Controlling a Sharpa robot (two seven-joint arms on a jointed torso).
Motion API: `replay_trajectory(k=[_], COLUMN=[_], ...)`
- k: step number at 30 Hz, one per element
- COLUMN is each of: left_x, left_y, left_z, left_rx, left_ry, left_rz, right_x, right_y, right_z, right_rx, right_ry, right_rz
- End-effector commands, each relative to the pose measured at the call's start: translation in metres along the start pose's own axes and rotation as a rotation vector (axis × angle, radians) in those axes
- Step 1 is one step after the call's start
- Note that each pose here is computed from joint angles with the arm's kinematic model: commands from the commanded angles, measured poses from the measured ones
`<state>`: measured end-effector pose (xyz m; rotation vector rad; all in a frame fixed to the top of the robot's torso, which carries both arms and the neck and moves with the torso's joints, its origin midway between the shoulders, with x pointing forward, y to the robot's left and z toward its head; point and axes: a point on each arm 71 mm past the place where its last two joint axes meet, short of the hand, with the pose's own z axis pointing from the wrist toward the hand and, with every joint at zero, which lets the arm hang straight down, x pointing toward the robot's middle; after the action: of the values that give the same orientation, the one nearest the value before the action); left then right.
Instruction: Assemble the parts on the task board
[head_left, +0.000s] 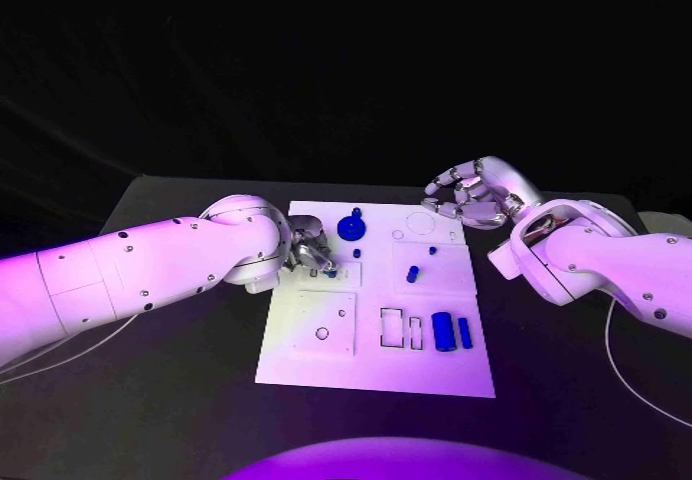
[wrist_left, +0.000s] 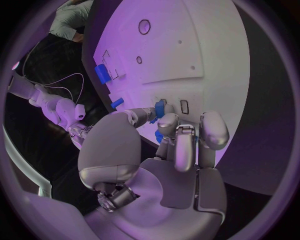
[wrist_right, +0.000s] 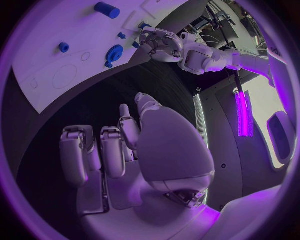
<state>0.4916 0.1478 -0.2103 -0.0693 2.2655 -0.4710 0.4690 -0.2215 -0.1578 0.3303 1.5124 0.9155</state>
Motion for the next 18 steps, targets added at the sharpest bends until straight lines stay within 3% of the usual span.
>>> replay_trajectory(k=[1,18], left_x=[0.0020,0.0009], left_y=[-0.0019,-0.0002], left_z=[0.0003,0.0027], left_rx=[0.000,-0.013], left_ry=[0.020,0.023], left_rz=[0.031,0.053], right_x=[0.0014,0.0024], right_y=[0.0004,-0.0002], right_z=[0.0000,-0.0003], right_rx=[-0.007,-0.006], right_ry=[0.013,0.014], right_rz=[-0.007,-0.006])
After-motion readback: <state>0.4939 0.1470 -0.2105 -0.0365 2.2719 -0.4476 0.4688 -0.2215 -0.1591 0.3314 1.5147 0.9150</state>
